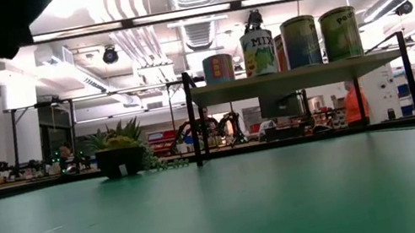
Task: Pick and place cans onto a shelf
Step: Put the canned cherries on the shelf
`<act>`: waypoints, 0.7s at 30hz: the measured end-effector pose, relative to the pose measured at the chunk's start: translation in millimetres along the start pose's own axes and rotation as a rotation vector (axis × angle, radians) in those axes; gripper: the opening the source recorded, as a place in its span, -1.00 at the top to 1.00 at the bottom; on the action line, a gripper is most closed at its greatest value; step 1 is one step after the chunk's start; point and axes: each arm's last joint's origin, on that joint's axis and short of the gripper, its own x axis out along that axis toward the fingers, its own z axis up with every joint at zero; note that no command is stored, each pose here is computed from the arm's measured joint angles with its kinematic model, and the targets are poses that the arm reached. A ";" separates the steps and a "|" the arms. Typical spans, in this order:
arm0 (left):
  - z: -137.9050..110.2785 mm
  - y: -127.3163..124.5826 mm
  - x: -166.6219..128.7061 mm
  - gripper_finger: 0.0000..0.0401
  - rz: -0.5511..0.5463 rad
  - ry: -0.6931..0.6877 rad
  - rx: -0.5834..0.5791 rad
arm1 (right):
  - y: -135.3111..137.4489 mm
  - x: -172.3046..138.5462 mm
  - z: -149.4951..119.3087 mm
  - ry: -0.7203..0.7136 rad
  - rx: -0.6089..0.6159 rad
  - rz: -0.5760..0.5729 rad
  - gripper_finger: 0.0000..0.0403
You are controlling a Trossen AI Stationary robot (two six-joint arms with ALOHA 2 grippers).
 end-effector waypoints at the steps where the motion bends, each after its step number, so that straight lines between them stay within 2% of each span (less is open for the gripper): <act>1: -1.4 0.2 -1.3 -0.44 0.001 0.007 0.000 | 1.4 2.9 2.1 -0.012 -0.011 0.008 0.00; 5: -8.4 -0.4 -9.1 -0.44 0.000 0.040 -0.001 | -0.5 13.5 17.1 -0.009 -0.010 0.009 -0.35; 11: -17.9 2.8 -19.9 -0.44 0.072 0.096 -0.011 | -11.2 36.3 37.8 0.136 -0.007 0.075 -0.71; 14: -20.6 5.3 -23.2 -0.44 0.101 0.111 -0.017 | -15.2 51.1 45.2 0.223 -0.016 0.102 -0.79; 21: -24.0 8.5 -27.5 -0.44 0.119 0.127 -0.052 | -20.4 78.9 58.2 0.416 -0.016 0.160 -0.81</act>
